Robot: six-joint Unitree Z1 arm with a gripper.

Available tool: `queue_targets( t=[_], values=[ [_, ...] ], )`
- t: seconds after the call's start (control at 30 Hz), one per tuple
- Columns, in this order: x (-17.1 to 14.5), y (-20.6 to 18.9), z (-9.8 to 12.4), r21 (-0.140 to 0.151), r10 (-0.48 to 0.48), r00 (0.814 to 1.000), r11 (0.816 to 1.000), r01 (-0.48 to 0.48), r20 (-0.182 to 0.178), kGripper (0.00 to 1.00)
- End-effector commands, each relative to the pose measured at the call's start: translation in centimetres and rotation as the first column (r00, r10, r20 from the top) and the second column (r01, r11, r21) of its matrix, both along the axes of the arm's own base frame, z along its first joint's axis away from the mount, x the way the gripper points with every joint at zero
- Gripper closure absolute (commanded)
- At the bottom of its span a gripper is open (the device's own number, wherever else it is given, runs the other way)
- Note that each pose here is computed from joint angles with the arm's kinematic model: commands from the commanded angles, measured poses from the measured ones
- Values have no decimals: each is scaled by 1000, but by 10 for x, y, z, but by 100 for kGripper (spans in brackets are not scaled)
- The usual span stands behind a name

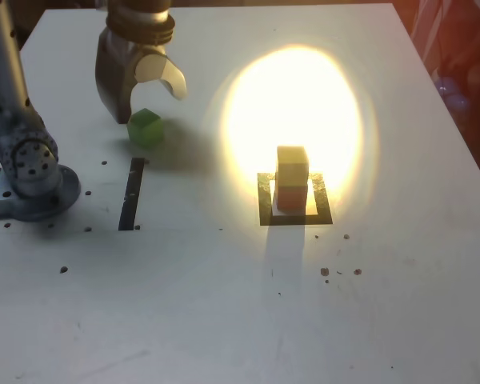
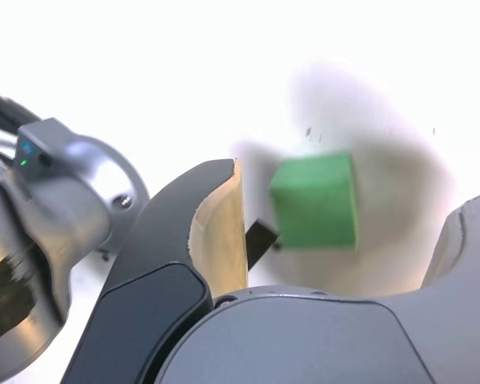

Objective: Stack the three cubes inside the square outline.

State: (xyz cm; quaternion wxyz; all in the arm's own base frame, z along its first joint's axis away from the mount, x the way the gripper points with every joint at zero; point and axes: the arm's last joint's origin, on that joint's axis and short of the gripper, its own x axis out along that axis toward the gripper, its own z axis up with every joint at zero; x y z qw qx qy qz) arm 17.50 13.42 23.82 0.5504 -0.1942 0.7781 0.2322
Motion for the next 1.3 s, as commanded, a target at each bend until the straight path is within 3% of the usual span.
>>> queue_targets(
  t=[0.0, 0.2, 0.33, 0.43, 0.67, 0.9, 1.07, 1.17, 1.27],
  values=[
    [-1, 4, -7, -15, 7, 1000, 1000, -7, -15, 13],
    [1, 6, -15, -68, -4, 1000, 998, 2, -21, 21],
    [4, 8, -20, -98, -16, 1000, 995, 14, -16, 36],
    [6, 9, -23, -102, -21, 1000, 995, 21, -6, 44],
    [6, 17, -34, -107, -15, 1000, 994, 17, 20, 50],
    [7, 21, -33, -92, -28, 998, 995, 33, 53, 70],
    [15, 12, -16, -81, -87, 992, 992, 95, 95, 76],
    [31, -6, 5, -70, -178, 974, 979, 189, 143, 76],
    [54, -31, 37, -25, -310, 933, 947, 320, 183, 76]
  ],
)
